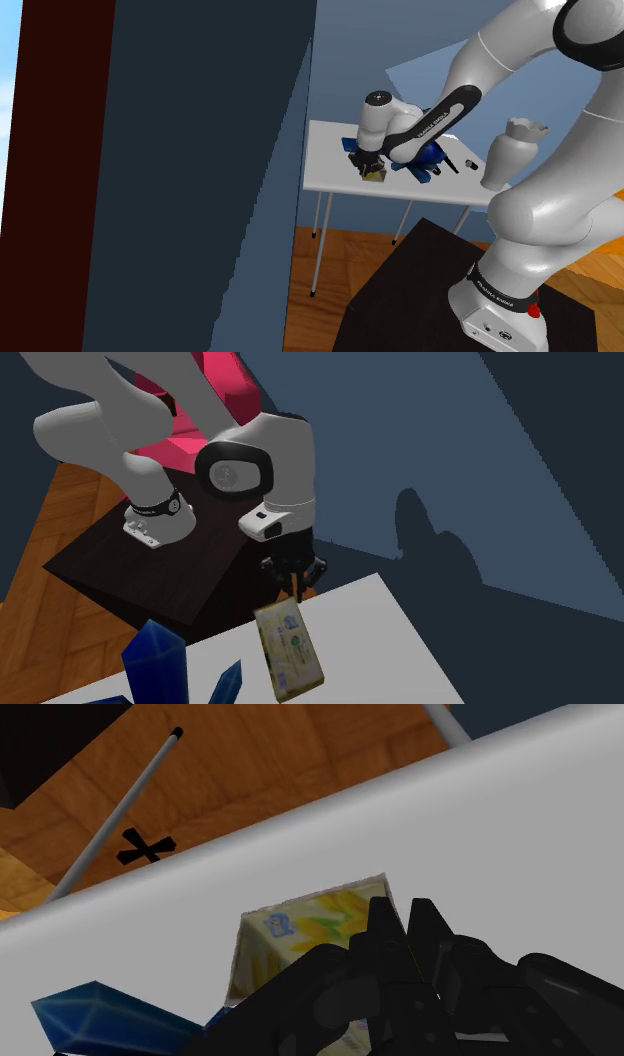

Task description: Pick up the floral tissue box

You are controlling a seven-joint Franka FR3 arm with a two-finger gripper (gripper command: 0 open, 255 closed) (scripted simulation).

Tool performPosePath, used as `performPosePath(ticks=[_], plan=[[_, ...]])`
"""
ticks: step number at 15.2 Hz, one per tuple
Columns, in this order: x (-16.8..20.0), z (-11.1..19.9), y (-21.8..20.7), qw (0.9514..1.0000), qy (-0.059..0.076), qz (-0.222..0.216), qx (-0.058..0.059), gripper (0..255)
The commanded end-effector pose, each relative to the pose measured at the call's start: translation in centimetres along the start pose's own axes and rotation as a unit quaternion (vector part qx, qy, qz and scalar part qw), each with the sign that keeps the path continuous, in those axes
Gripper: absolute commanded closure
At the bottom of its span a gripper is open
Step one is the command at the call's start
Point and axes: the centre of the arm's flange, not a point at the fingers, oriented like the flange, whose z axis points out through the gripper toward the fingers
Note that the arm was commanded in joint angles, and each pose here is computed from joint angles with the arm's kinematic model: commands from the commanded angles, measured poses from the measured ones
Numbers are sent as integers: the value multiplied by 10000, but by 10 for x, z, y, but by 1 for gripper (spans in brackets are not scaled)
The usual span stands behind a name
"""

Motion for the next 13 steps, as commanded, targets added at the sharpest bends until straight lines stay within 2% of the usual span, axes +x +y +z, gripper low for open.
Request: performPosePath(ticks=[1, 11, 13], plan=[[4, -10, 0, 10000, -2, 1, 0, 255], [25, -58, -2, 10000, -2, 1, 0, 255], [25, -59, -2, 10000, -2, 1, 0, 255]])
